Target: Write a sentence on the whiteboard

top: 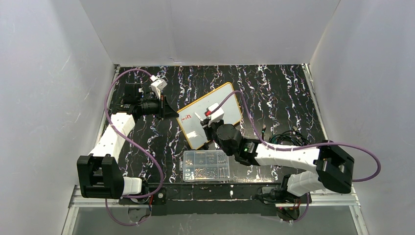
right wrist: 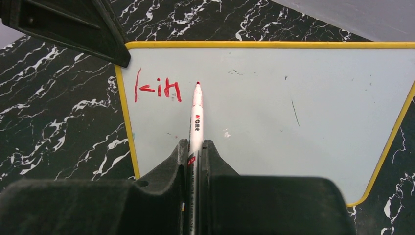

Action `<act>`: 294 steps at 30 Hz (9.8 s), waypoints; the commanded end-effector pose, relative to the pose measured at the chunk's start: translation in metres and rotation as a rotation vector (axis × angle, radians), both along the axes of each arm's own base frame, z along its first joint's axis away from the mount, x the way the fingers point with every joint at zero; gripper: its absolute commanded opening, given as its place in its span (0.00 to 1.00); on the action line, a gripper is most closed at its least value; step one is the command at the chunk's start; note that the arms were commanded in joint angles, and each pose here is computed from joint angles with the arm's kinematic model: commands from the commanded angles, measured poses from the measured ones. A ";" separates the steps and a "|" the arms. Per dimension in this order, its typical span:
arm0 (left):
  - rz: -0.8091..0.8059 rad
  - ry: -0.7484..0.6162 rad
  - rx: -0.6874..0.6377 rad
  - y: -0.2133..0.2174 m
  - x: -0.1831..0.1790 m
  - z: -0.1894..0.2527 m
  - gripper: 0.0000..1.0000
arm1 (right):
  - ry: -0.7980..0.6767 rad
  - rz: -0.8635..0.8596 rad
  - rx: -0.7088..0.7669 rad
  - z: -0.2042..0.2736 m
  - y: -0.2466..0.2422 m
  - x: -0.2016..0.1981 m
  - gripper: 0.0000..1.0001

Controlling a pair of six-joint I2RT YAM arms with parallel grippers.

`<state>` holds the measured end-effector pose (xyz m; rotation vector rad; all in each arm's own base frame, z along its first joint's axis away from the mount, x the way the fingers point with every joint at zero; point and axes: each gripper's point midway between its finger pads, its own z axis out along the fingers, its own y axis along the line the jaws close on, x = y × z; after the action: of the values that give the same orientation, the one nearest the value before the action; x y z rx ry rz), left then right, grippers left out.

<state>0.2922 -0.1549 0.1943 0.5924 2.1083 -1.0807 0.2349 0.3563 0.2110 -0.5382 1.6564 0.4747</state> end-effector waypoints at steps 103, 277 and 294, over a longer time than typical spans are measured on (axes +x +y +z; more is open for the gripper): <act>-0.032 -0.018 -0.022 -0.004 -0.010 0.012 0.00 | 0.004 -0.053 -0.059 -0.026 -0.005 0.014 0.01; -0.029 -0.018 -0.017 -0.004 -0.008 0.011 0.00 | -0.108 -0.071 -0.019 0.012 -0.008 0.041 0.01; -0.030 -0.022 -0.018 -0.004 -0.009 0.012 0.00 | -0.003 -0.064 -0.038 -0.024 -0.019 0.024 0.01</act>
<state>0.2919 -0.1542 0.1931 0.5887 2.1160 -1.0764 0.2643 0.3387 0.1883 -0.5236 1.6664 0.3686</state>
